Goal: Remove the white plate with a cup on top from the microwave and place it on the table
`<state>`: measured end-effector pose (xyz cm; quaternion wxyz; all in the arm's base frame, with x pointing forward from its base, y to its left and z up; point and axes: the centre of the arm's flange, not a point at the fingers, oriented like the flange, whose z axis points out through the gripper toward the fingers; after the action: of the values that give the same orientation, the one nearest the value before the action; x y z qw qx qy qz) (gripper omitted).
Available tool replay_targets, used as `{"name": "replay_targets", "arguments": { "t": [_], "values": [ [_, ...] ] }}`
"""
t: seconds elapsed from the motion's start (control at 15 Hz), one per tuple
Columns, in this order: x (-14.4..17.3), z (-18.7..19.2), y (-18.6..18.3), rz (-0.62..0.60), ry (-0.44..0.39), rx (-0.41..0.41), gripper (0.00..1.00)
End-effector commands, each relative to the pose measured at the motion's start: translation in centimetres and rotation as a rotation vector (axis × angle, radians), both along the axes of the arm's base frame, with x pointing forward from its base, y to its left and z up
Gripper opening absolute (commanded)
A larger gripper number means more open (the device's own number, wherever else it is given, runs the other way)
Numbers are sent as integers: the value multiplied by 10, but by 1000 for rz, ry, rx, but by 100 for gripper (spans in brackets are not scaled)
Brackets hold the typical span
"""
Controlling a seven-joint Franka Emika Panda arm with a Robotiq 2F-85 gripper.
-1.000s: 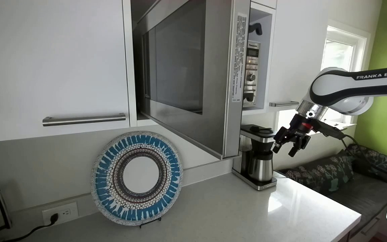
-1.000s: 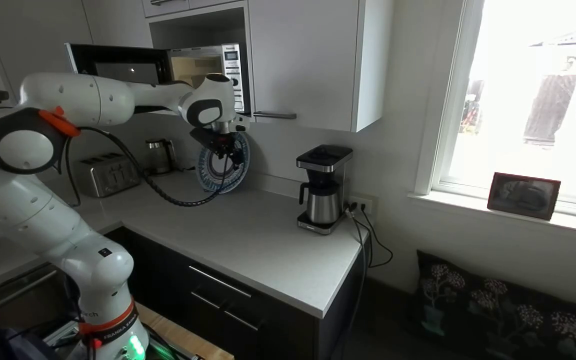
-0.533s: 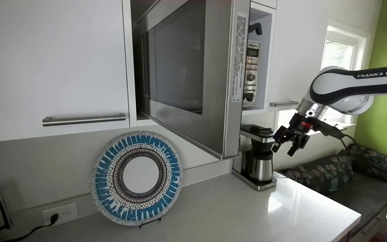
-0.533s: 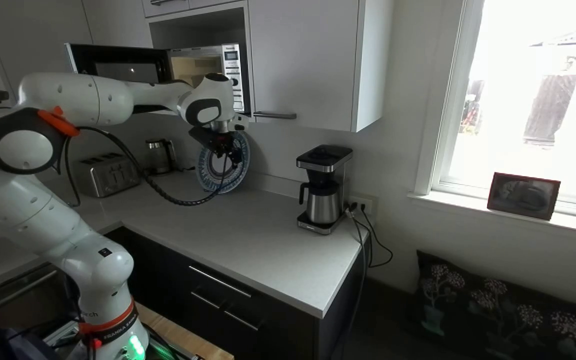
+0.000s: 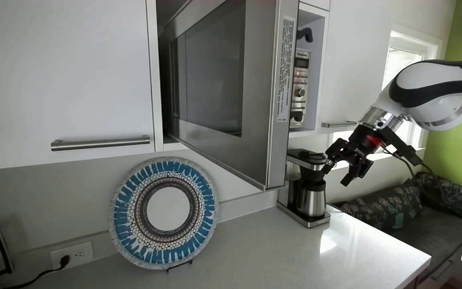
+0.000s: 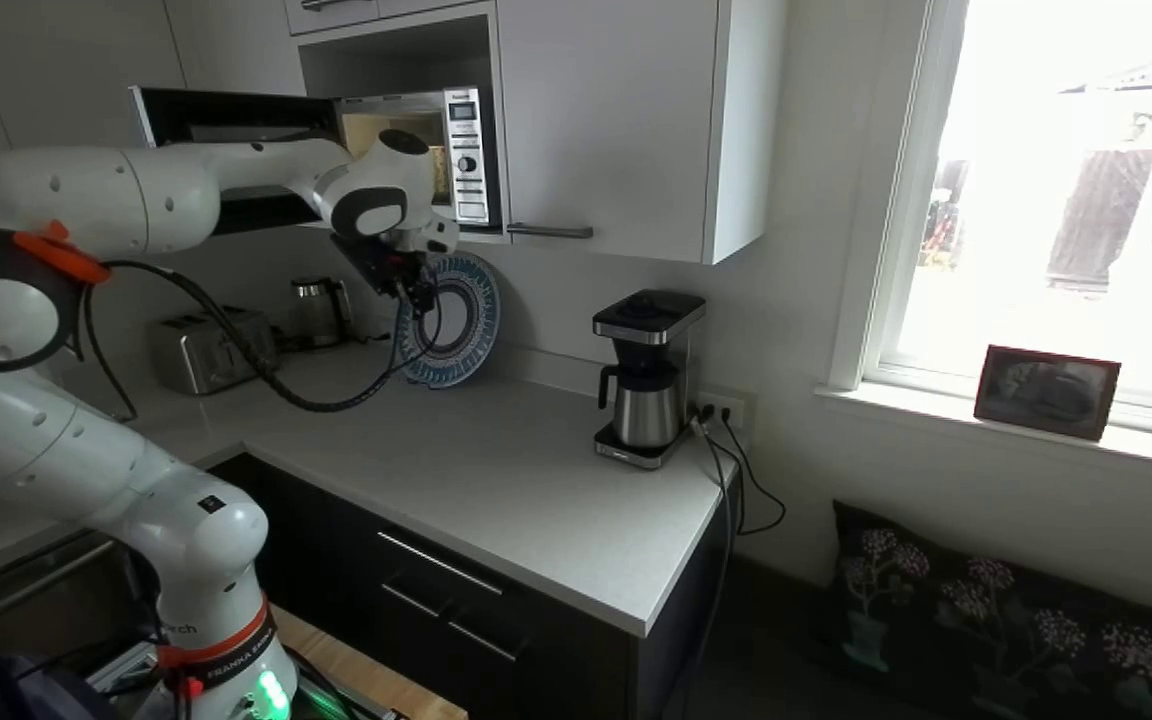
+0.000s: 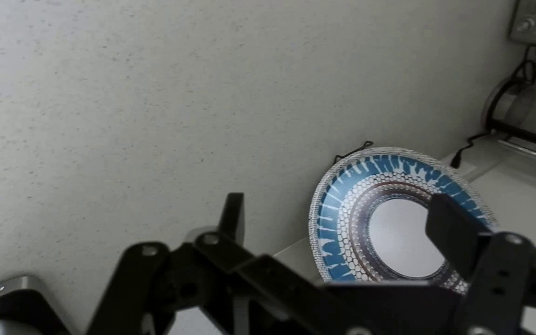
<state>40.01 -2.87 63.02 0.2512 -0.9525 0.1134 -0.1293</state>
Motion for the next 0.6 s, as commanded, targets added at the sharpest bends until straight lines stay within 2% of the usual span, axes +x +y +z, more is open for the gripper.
{"name": "replay_targets", "arguments": {
  "t": [0.0, 0.2, 0.27, 0.33, 0.4, 0.53],
  "values": [
    [-20, 3, 35, -50, -26, 123, 100],
    [-18, 15, 62, -97, -77, 170, 100],
    [-14, 19, 72, -103, -112, 168, 100],
    [-9, 24, 79, -104, -191, 124, 100],
    [-7, 27, 62, -84, -123, 134, 100],
    [-5, 32, 75, -88, -176, 115, 100]
  ]
}}
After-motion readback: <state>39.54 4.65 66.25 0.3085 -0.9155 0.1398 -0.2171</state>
